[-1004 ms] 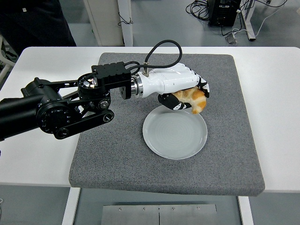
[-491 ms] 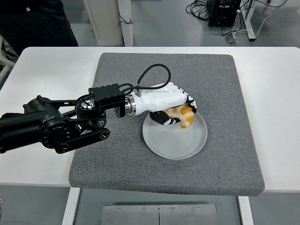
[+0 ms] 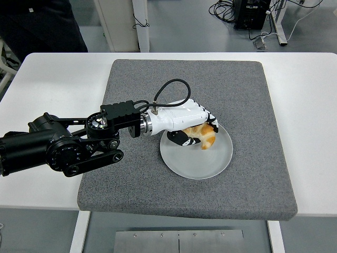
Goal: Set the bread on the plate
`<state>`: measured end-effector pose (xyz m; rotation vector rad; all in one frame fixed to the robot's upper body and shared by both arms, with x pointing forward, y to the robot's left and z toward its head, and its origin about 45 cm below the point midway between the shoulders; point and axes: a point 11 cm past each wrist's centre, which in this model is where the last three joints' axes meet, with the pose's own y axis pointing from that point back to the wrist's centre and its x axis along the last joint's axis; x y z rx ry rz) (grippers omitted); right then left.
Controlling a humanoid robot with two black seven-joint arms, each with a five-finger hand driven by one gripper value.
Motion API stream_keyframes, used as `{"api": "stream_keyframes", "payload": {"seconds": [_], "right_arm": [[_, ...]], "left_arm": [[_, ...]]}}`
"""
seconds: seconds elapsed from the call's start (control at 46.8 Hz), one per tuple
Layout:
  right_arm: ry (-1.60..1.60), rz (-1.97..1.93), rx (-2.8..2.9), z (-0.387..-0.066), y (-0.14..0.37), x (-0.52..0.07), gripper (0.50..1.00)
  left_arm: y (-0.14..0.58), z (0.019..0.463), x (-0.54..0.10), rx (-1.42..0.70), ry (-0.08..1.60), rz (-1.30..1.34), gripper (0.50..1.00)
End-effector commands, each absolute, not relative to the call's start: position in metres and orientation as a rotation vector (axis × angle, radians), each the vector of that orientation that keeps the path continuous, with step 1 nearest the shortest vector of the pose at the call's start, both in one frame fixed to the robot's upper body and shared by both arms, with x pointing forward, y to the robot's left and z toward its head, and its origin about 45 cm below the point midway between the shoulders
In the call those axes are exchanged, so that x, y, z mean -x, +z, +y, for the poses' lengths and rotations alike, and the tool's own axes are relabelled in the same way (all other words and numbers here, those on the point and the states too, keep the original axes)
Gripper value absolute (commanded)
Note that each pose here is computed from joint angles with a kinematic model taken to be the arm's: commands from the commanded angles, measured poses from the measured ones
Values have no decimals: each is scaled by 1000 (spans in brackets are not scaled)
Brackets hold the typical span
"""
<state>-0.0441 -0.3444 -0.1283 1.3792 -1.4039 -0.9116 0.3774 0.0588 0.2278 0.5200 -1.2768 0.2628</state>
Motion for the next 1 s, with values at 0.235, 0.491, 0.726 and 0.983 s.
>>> {"api": "stream_keyframes", "payload": {"seconds": [0.235,0.491,0.726,0.983], "right_arm": [[-912,-1403,-1378,-344,-128,44,1000],[-911,-1404,-1379,-344,-128,44,1000],[-912,-1403,-1378,-344,-128,44,1000],[-911,-1404,-1379,-344,-128,44,1000]], "left_arm": [[210,51,-364,-502,240,-1270,577],[209,52,-368,-509,256,-1268,589],[209,53,-367,-495,256,-1267,619],[201,55,-362,-504,237,-1247,636]]}}
